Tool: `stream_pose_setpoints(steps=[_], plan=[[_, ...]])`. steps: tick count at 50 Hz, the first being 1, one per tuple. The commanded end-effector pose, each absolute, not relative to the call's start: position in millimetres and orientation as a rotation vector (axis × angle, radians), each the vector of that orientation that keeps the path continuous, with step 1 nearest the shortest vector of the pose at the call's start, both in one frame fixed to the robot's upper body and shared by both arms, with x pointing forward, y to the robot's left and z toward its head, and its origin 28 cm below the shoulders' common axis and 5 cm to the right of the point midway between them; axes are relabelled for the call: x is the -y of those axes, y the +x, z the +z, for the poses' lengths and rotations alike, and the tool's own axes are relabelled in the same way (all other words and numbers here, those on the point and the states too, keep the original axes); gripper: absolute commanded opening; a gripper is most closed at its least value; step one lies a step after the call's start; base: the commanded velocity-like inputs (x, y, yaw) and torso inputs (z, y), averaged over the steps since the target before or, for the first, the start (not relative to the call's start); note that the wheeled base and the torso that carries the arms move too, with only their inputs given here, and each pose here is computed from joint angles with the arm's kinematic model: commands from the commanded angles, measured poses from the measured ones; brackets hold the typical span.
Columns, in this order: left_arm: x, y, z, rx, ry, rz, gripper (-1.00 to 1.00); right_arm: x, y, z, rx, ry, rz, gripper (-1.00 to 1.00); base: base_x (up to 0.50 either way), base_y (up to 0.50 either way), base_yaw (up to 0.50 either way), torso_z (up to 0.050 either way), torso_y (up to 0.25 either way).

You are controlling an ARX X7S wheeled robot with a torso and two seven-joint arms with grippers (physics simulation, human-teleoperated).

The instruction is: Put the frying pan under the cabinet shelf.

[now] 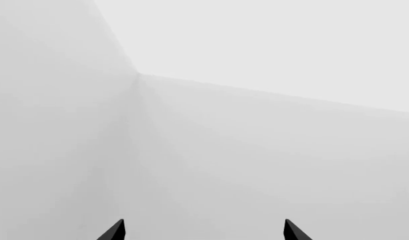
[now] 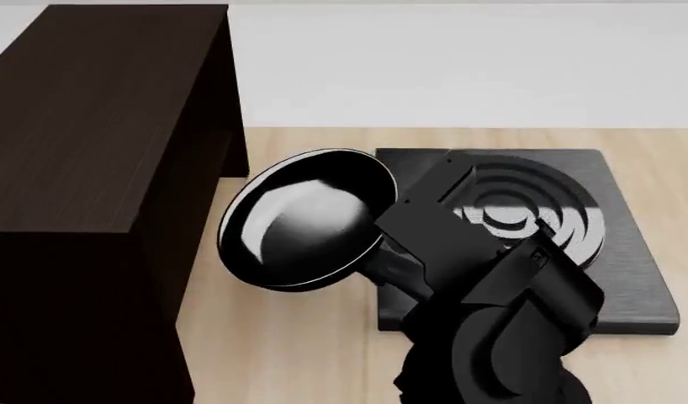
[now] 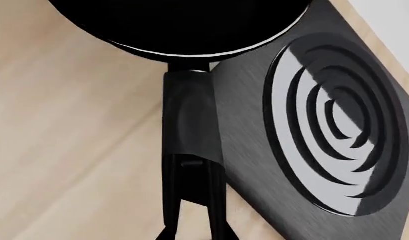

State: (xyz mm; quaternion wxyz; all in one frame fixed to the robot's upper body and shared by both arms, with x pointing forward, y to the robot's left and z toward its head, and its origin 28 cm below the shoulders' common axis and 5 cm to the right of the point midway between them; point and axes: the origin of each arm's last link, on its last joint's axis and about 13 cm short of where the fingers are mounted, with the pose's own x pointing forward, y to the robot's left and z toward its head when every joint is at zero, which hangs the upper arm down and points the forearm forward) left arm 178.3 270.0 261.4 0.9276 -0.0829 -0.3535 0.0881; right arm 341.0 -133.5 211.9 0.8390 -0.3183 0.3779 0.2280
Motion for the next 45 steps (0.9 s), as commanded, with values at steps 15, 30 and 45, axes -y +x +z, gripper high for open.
stream_pose_setpoints(steps=[15, 30, 45], plan=[[-271.4, 179.8, 260.1, 0.717, -0.164, 0.182, 1.0, 119.3, 350.5, 195.3, -0.787, -0.711, 0.515, -1.0, 0.0, 0.0, 0.0, 0.001, 0.002], [-274.7, 176.4, 259.2, 0.712, -0.153, 0.198, 1.0, 104.1, 362.7, 186.1, -0.763, -0.691, 0.57, -1.0, 0.0, 0.0, 0.0, 0.001, 0.003], [-279.4, 169.1, 258.6, 0.707, -0.144, 0.224, 1.0, 86.9, 375.8, 173.7, -0.748, -0.677, 0.631, -1.0, 0.0, 0.0, 0.0, 0.001, 0.002]])
